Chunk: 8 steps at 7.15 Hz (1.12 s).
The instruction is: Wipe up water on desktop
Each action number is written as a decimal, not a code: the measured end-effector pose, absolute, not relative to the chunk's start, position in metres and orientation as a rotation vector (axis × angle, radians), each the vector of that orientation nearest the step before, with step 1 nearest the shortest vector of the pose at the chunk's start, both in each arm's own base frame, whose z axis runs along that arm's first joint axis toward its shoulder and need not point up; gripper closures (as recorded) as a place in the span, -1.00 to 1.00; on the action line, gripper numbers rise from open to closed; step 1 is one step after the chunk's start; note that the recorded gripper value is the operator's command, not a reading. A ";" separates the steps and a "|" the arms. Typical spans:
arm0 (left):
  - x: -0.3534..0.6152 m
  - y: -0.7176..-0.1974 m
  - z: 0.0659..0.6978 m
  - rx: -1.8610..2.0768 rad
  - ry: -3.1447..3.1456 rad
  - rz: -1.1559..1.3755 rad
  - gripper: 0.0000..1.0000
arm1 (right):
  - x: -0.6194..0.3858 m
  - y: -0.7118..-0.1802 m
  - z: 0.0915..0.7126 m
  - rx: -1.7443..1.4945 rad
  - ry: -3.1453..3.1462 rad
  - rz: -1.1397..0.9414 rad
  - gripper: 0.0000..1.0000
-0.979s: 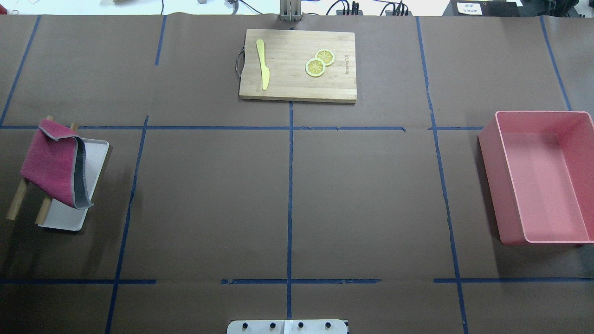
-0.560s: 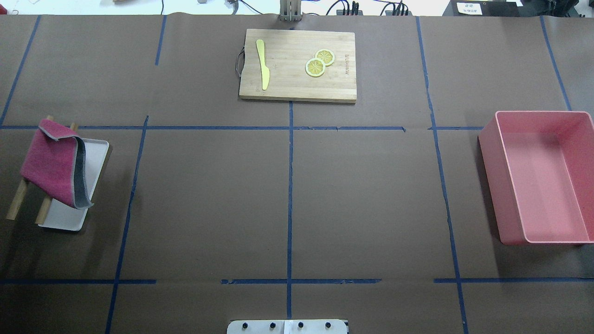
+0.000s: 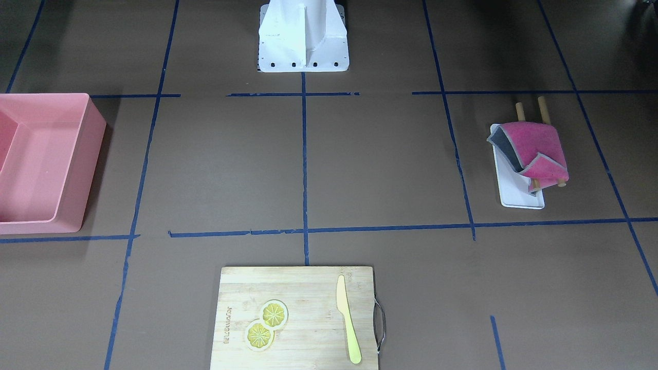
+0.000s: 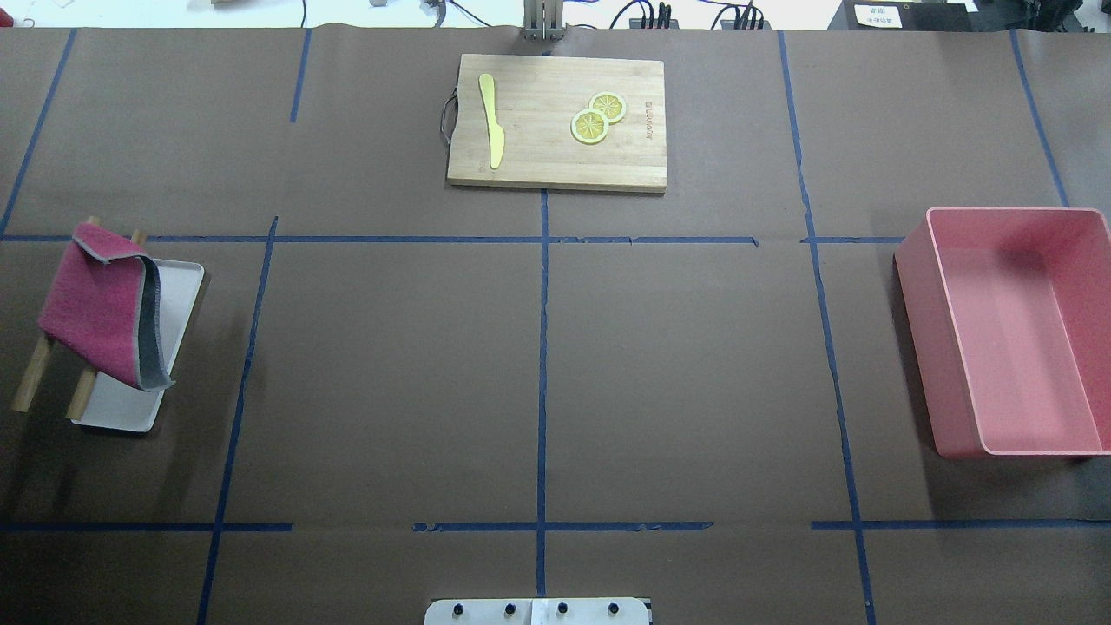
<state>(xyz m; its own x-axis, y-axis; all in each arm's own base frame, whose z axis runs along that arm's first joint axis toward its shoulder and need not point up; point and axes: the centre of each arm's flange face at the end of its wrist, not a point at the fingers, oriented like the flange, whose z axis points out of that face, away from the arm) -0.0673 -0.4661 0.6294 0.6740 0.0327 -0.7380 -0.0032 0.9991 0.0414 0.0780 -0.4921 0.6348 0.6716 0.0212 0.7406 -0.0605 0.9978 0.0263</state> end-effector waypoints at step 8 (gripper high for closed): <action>0.077 -0.506 0.527 0.047 1.056 -0.090 -0.99 | 0.063 -0.511 0.602 0.115 -0.894 -0.013 -1.00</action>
<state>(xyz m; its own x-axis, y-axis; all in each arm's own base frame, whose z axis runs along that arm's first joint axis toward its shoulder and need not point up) 0.0769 -0.5056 0.5274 0.4894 -0.0518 -0.8705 0.0970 0.9953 -0.0047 0.0626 -0.5112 0.6017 0.6270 -0.0594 0.7768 -0.0368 0.9937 0.1057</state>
